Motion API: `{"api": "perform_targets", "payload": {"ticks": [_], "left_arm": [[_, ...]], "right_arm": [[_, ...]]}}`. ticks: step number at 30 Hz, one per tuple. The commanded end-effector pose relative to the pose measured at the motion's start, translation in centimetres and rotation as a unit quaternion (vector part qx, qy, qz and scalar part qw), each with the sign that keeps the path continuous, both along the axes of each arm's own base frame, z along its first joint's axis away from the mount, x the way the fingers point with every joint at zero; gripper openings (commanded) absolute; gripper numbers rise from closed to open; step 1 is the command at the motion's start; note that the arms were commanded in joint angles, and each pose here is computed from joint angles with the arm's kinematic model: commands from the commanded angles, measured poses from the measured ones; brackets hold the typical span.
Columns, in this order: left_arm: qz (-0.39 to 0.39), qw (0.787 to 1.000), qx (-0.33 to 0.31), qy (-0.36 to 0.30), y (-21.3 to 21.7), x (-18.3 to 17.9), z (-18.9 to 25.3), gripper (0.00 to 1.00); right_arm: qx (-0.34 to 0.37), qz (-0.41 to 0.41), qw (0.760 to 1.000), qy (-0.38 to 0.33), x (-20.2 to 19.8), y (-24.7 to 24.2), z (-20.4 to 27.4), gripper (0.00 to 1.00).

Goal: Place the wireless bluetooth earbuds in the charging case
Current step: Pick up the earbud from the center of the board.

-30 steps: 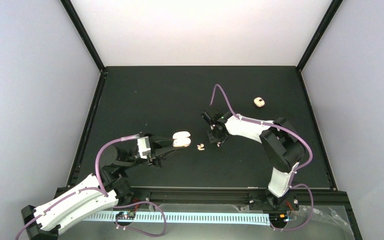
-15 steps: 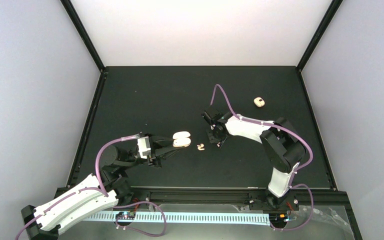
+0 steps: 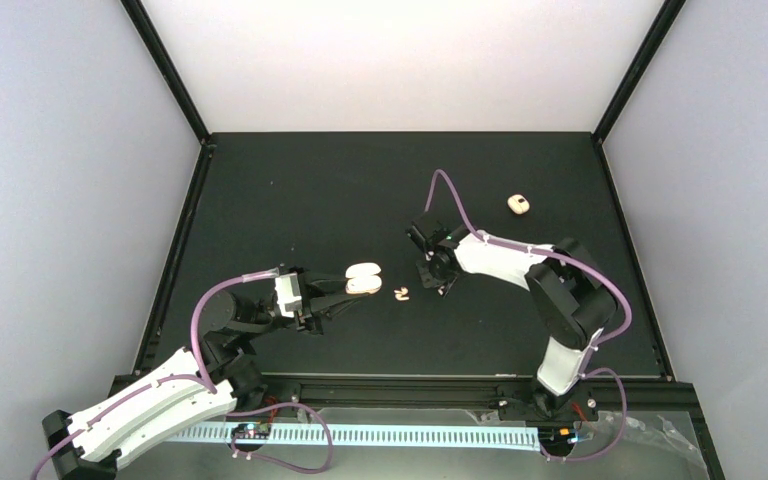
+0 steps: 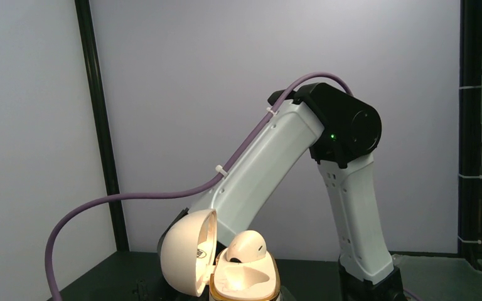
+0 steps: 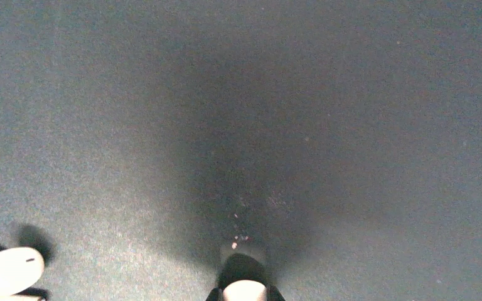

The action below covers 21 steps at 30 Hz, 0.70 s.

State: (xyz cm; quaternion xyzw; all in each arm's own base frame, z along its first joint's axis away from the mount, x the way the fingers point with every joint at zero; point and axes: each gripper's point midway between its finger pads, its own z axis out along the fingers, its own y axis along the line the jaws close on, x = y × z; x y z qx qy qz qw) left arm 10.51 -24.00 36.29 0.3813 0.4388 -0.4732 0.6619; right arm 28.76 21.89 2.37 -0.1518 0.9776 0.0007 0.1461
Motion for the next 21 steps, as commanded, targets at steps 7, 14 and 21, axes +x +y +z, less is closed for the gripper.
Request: {"api": "perform_targets", "payload": {"ticks": [7, 14, 21], "left_arm": [[0.004, 1.000, -0.013, -0.017, 0.6, -0.3, 1.8, 0.02], [0.012, 1.000, -0.015, -0.014, 0.6, 0.0, 1.8, 0.02], [0.016, 1.000, -0.015, -0.003, 0.0, 0.8, 2.3, 0.02]], "right_arm": [[0.034, -0.017, 0.997, -0.061, 0.6, -0.3, 6.1, 0.08], [0.119, -0.019, 0.982, -0.147, 1.0, 0.3, 14.5, 0.07], [0.226, 0.004, 0.944, -0.240, -0.3, 0.3, 23.9, 0.07]]}}
